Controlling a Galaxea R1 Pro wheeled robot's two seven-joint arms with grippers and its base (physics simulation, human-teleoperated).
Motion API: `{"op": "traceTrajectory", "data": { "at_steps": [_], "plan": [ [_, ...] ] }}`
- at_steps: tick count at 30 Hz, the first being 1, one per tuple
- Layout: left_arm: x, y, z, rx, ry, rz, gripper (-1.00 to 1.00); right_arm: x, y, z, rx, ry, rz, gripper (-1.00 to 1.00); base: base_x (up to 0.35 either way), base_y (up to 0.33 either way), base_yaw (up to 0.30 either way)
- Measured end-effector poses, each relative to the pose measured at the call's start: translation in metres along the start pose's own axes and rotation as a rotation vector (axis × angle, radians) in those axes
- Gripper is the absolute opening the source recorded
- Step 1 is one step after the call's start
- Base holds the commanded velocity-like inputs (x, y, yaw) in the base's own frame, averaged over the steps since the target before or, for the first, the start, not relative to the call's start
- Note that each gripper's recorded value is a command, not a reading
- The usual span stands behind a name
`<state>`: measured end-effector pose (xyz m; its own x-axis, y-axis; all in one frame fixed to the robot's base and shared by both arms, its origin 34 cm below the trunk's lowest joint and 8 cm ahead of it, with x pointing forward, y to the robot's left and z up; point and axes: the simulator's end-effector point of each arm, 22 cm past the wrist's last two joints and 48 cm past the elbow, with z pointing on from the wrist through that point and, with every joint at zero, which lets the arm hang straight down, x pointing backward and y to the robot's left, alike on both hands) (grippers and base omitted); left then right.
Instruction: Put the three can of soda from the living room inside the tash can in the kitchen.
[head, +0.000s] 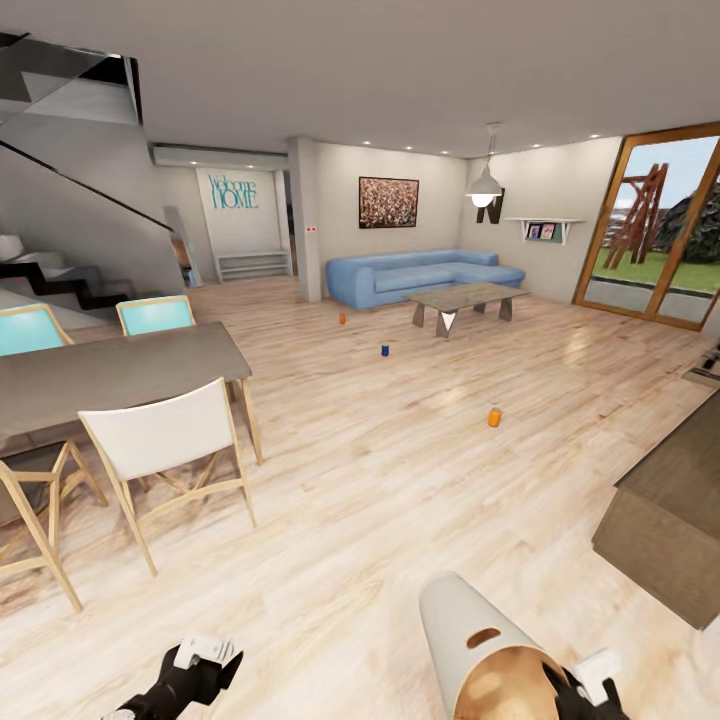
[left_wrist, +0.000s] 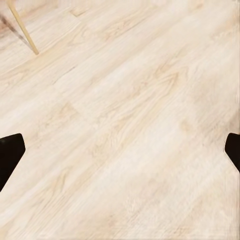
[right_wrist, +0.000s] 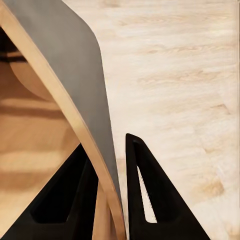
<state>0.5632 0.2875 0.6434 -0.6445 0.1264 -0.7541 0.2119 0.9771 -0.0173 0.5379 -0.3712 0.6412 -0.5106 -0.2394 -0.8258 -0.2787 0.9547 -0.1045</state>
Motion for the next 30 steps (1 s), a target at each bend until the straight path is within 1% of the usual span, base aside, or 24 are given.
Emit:
{"op": "traceTrajectory", "data": {
  "at_steps": [3, 9, 10, 11, 12, 13, 14, 15, 16, 18, 20, 22, 25, 30],
  "plan": [
    [-0.008, -0.005, 0.0, 0.018, -0.012, 0.001, 1.0, -0.006, -0.003, 0.002, 0.004, -0.008, -0.004, -1.0, 0.0, 0.0, 0.0],
    [-0.024, -0.019, 0.002, 0.059, -0.044, 0.001, 1.0, -0.011, -0.005, 0.005, -0.003, 0.005, -0.018, -1.0, 0.0, 0.0, 0.0],
    [-0.041, -0.027, 0.001, 0.086, -0.079, 0.008, 1.0, -0.008, 0.0, 0.006, -0.031, 0.042, 0.123, -1.0, 0.0, 0.0, 0.0],
    [-0.043, -0.028, 0.001, 0.088, -0.084, 0.009, 1.0, -0.021, 0.011, 0.007, -0.082, -0.01, 0.1, -1.0, 0.0, 0.0, 0.0],
    [-0.045, -0.029, 0.001, 0.089, -0.089, 0.01, 1.0, -0.038, 0.016, 0.009, -0.113, -0.046, 0.059, -1.0, 0.0, 0.0, 0.0],
    [-0.046, -0.029, 0.001, 0.09, -0.093, 0.01, 1.0, -0.057, 0.011, 0.013, -0.102, -0.074, 0.032, -1.0, 0.0, 0.0, 0.0],
    [-0.048, -0.029, 0.001, 0.089, -0.097, 0.011, 1.0, -0.076, -0.004, 0.013, -0.069, -0.103, 0.034, -1.0, 0.0, 0.0, 0.0],
    [-0.049, -0.03, 0.001, 0.089, -0.1, 0.011, 1.0, -0.087, -0.016, 0.012, -0.035, -0.134, 0.075, -1.0, 0.0, 0.0, 0.0],
    [-0.05, -0.029, 0.001, 0.086, -0.104, 0.01, 1.0, -0.091, -0.019, 0.012, -0.032, -0.133, 0.072, -1.0, 0.0, 0.0, 0.0],
    [-0.051, -0.028, 0.001, 0.082, -0.107, 0.009, 1.0, -0.086, -0.011, 0.013, -0.062, -0.107, 0.024, -1.0, 0.0, 0.0, 0.0],
    [-0.052, -0.027, 0.0, 0.078, -0.11, 0.008, 1.0, -0.087, -0.018, 0.012, -0.042, -0.108, 0.051, -1.0, 0.0, 0.0, 0.0],
    [-0.051, -0.027, 0.0, 0.078, -0.111, 0.011, 1.0, -0.094, -0.025, 0.01, -0.023, -0.126, 0.069, -1.0, 0.0, 0.0, 0.0],
    [-0.052, -0.028, 0.0, 0.079, -0.111, 0.014, 1.0, -0.089, -0.024, 0.01, -0.029, -0.113, 0.054, -1.0, 0.01, 0.0, 0.0],
    [-0.047, -0.028, 0.001, 0.081, -0.102, 0.016, 1.0, -0.087, -0.034, 0.006, -0.002, -0.118, 0.075, -1.0, 0.175, 0.01, 0.0]
  ]
}}
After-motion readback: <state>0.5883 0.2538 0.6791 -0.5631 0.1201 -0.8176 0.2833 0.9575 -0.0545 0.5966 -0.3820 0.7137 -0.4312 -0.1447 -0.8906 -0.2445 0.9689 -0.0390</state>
